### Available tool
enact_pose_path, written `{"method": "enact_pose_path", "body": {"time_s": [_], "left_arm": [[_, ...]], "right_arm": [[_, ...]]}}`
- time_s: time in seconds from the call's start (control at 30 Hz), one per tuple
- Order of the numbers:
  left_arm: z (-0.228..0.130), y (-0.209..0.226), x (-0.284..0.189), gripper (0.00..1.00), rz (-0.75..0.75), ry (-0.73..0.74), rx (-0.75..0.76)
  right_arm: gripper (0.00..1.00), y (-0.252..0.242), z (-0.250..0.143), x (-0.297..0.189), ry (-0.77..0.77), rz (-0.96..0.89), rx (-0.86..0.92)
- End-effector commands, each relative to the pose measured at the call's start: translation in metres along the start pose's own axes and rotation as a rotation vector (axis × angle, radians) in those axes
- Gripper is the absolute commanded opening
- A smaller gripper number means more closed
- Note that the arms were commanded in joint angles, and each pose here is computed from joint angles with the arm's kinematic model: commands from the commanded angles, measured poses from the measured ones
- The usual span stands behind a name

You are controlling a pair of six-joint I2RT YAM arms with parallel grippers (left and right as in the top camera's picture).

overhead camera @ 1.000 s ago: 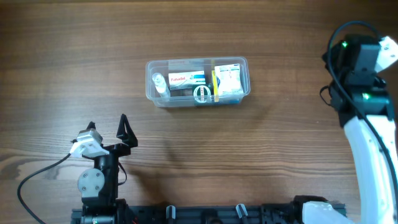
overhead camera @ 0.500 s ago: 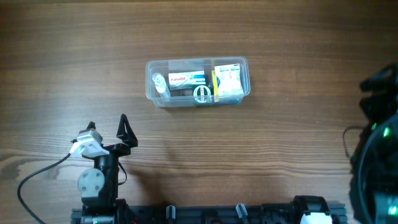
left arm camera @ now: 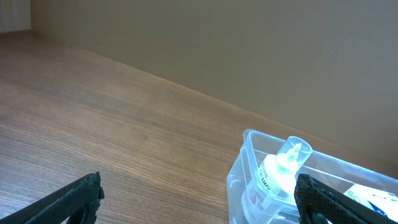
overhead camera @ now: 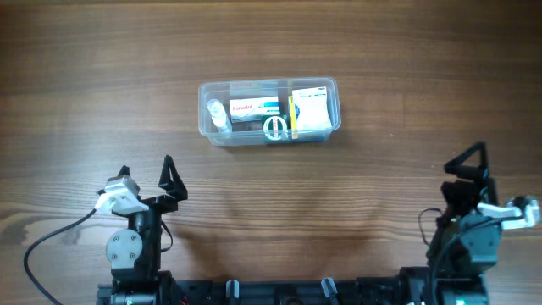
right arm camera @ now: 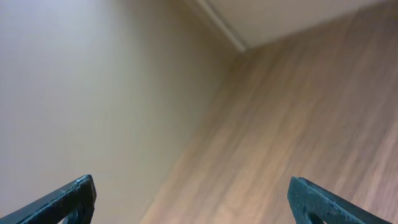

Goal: Pack container

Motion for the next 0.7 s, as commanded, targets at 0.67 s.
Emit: {"method": "enact_pose_path", "body": {"time_s": [0.67], "left_arm": [[0.0,0.0,0.0,1.0,0.002,-0.007,0.017]], "right_arm": [[1.0,0.047,-0.059,-0.023,0.093,0.613,-0.584]]}}
Point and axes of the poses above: each gripper's point midway between its finger pads, its own x axis out along the fingers, its own y axis along the line the jaws close on, z = x × y, the point moved 3 cm from there along -x, back along the fingers, and after that the axes turned 2 degrees about -x, right-handed, at the moved point
